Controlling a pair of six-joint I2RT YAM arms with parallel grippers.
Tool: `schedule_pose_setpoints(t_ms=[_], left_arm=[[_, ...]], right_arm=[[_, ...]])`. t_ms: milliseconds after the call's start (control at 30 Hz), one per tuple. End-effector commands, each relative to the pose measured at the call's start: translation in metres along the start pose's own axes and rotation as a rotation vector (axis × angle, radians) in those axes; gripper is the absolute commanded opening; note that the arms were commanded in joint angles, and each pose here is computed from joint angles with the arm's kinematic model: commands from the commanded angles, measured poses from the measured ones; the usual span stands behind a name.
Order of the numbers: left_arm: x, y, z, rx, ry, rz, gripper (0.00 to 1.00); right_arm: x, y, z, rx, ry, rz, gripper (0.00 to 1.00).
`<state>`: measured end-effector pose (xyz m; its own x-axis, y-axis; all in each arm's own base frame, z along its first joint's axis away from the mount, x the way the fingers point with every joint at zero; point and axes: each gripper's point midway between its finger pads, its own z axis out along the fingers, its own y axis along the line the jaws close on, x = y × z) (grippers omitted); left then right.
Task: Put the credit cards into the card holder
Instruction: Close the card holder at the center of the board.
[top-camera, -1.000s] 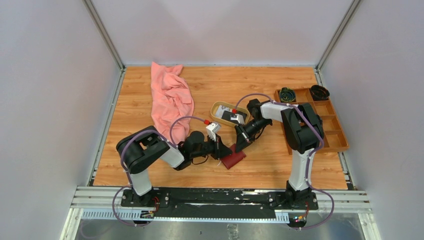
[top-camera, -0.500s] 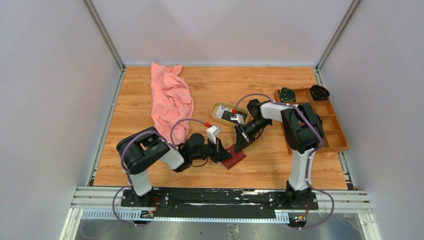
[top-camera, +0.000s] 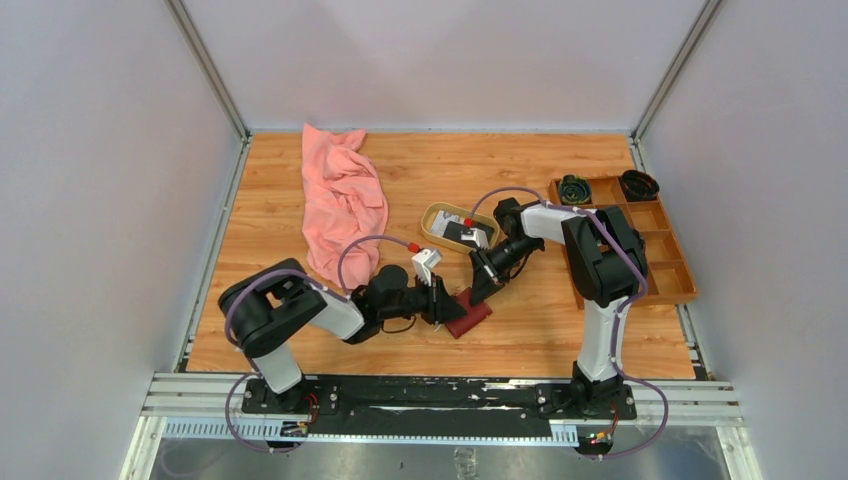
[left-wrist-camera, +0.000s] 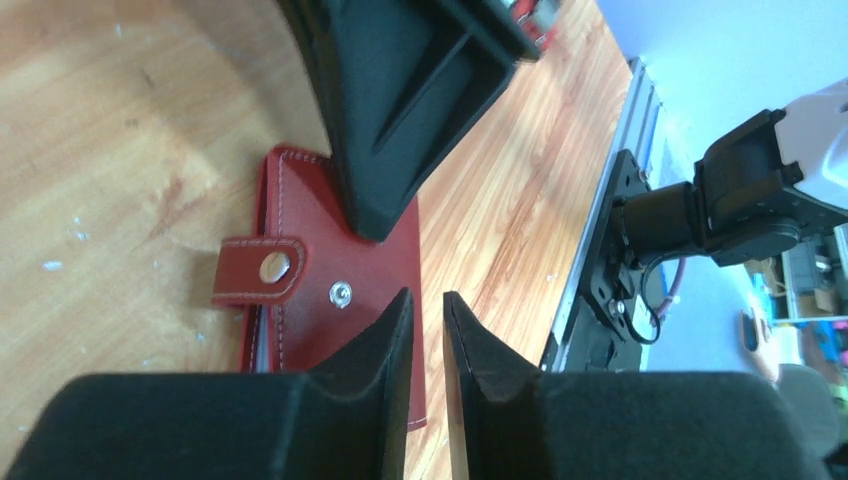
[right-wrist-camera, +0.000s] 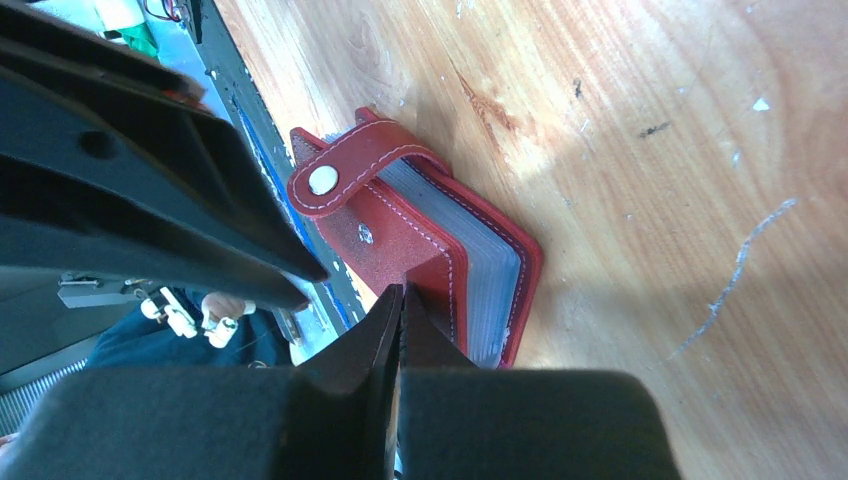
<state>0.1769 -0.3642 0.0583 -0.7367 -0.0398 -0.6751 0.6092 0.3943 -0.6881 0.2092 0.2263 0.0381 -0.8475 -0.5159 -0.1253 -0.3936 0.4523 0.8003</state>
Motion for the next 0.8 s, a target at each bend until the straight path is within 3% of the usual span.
schedule_pose_setpoints(t_ms=[0,167,367,567,767], left_arm=[[-0.022,-0.016,-0.012,-0.009,-0.039,0.093,0.29],[-0.048,-0.008,-0.035,-0.146,-0.033,0.280,0.59],[-0.032,0.018,-0.035,-0.188,0.223,0.340,0.73],[-0.036,0.041,-0.030,-0.322,0.400,0.387,0.69],[-0.039,0.045,-0.018,-0.329,0.477,0.389,0.51]], right_arm=[[0.011,-0.034,0.014,0.116,0.065,-0.047,0.00],[0.011,-0.033,0.014,0.112,0.067,-0.045,0.00],[0.011,-0.033,0.014,0.114,0.066,-0.049,0.01],[0.011,-0.033,0.014,0.112,0.067,-0.046,0.01],[0.011,-0.034,0.014,0.109,0.069,-0.044,0.00]])
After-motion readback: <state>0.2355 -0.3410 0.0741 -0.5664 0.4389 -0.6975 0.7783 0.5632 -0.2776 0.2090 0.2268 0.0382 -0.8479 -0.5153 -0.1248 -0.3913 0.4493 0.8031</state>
